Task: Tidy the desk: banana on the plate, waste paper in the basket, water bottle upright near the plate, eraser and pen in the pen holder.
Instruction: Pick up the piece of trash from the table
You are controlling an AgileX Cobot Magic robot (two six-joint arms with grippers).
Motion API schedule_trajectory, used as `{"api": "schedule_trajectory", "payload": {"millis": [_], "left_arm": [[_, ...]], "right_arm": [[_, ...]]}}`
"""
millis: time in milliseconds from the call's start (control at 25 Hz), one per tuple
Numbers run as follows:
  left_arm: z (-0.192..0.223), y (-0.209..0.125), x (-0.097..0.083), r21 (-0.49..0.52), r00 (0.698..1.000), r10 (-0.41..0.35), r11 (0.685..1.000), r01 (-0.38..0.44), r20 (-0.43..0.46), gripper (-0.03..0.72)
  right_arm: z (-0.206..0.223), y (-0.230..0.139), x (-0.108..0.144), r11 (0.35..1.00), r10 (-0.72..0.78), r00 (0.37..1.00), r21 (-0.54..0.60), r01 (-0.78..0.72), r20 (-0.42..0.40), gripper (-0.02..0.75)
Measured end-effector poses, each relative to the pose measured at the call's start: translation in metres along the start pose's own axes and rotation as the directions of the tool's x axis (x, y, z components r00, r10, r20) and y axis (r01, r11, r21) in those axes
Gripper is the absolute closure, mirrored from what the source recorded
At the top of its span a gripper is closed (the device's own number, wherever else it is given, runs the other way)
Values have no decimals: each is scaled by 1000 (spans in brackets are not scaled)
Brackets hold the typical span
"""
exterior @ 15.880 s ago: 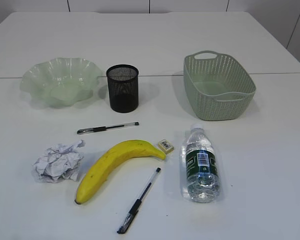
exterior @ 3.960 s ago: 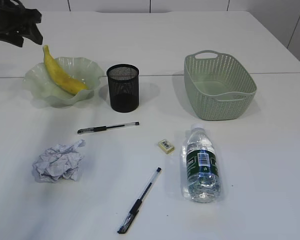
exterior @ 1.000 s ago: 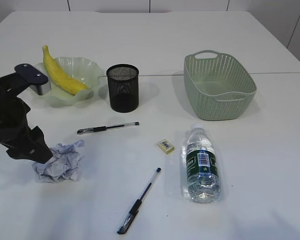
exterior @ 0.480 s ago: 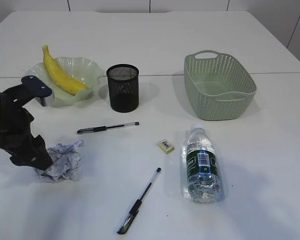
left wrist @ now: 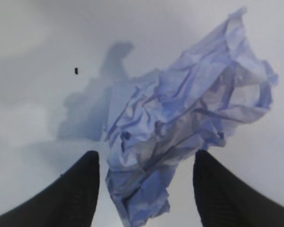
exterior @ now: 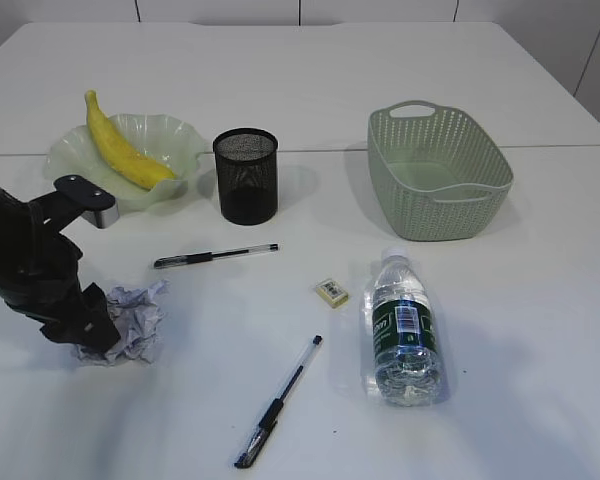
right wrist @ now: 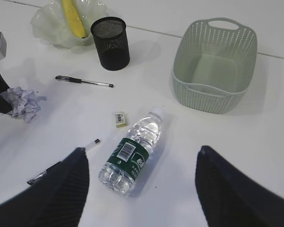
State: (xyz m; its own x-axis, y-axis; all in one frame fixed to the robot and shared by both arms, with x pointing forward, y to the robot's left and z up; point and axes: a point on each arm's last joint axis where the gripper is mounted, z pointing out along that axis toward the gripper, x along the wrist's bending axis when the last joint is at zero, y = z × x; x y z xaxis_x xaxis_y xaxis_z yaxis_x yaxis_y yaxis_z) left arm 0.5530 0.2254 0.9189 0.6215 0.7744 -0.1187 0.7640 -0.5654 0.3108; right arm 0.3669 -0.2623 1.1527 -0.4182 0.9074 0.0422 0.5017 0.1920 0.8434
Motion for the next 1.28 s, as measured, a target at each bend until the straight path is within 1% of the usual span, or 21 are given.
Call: {"api": "schedule_trajectory", "payload": {"millis": [80, 160, 200, 320, 400, 440, 560, 720, 920, 1080, 1200, 1280], "left_arm": [[1, 0, 0, 1, 1000, -2, 1000, 2, 1, 263], [1, 0, 0, 0, 1000, -3, 1000, 3, 2, 304], [1, 0, 0, -2, 1000, -5, 1000, 5, 2, 332], [1, 0, 0, -5, 1000, -11, 1000, 11, 4, 460], [1, 0, -1, -4, 1000, -16, 1000, 16, 12, 526], [1, 0, -2, -4, 1000, -23, 1000, 23, 20, 556], [1, 0, -3, 3, 999, -34, 999, 34, 41, 610], [1, -1, -7, 15, 996, -53, 999, 52, 75, 646], [-1, 0, -10, 7, 991, -83, 997, 82, 105, 652], [-24, 7, -17, -71, 989, -96, 992, 105, 114, 653], [-48, 11, -27, -134, 983, -102, 983, 123, 151, 654], [-65, 11, -35, -171, 982, -89, 978, 117, 166, 654]], "right_arm": [[0, 0, 0, 1000, -1, 1000, 0, 1, 0, 219], [0, 0, 0, 1000, -2, 1000, 0, 2, 0, 218], [0, 0, 0, 1000, -3, 1000, 0, 3, 0, 218], [0, 0, 0, 1000, -10, 1000, -1, 10, 0, 219], [0, 0, 0, 1000, -19, 1000, -1, 19, 0, 219], [0, 0, 0, 1000, -24, 1000, -1, 24, 0, 219], [0, 0, 0, 1000, -27, 1000, -1, 27, -1, 219], [0, 0, 0, 1000, -27, 1000, -1, 27, -1, 219], [0, 1, 1, 1000, -21, 1000, -5, 21, -8, 219], [0, 1, 2, 1000, -8, 1000, -13, 7, -23, 219], [0, 2, 3, 1000, -3, 1000, -17, 3, -30, 220], [0, 2, 3, 1000, 1, 999, -19, -1, -34, 219]]}}
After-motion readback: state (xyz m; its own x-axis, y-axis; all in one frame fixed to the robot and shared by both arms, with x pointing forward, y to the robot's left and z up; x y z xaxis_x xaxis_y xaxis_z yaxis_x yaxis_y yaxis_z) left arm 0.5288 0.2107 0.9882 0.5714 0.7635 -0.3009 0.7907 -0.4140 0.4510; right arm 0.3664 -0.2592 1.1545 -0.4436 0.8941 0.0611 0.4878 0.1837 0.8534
